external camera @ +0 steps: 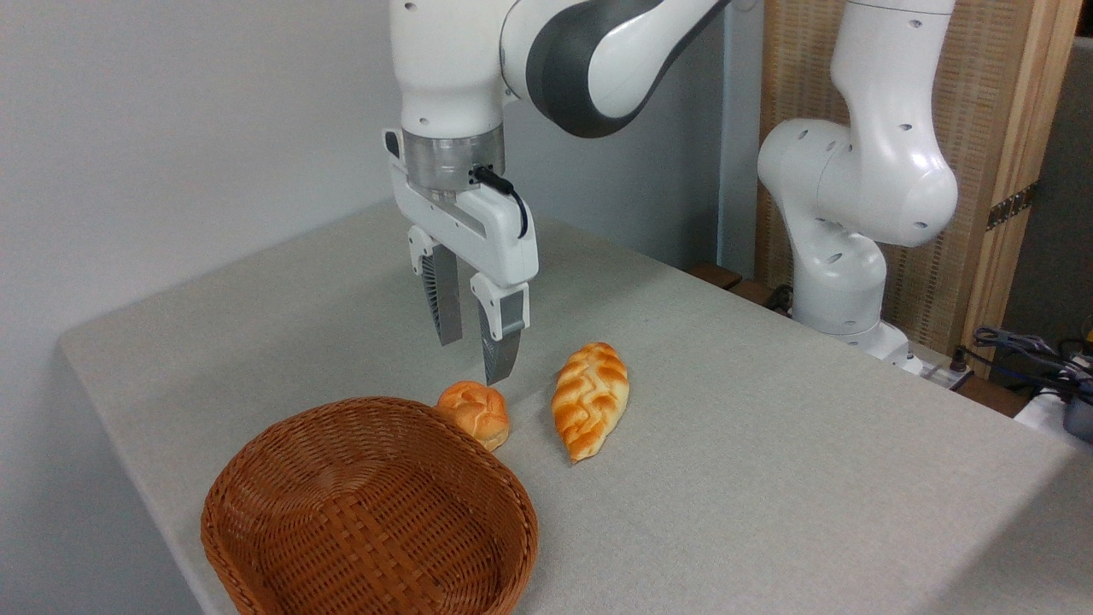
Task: Put bread into the basket
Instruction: 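Lower the open gripper down around the small round bread roll, then close the gripper on the round bread roll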
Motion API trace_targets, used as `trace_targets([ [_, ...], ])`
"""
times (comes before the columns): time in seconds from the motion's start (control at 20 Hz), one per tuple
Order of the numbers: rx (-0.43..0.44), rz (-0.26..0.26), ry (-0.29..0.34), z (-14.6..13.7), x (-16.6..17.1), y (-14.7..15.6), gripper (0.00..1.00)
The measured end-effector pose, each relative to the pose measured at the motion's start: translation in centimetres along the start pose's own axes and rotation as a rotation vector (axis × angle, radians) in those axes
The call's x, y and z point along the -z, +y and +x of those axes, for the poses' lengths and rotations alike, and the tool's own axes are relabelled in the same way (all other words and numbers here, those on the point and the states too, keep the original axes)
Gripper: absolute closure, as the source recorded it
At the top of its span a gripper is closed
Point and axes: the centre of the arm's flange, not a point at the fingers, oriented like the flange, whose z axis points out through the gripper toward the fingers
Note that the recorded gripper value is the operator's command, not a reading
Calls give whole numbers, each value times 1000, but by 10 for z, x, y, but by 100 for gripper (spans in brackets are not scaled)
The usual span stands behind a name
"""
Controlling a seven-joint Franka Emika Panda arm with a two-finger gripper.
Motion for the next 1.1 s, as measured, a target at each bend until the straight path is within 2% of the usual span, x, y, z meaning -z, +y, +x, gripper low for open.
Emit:
trace_targets([
  [0.2, -5, 15, 14, 6, -15, -6, 0],
  [0.4, -46, 34, -6, 10, -34, -11, 0],
  [0.55, -84, 46, -18, 16, -49, -4, 0],
  [0.6, -97, 59, -18, 16, -55, -2, 5],
  [0.7, -106, 74, -13, 14, -64, 0, 45],
  [0.85, -106, 79, -8, 12, -67, 0, 76],
  [0.9, -106, 80, -7, 12, -67, 0, 82],
  [1.1, -106, 80, -7, 12, -67, 0, 85],
])
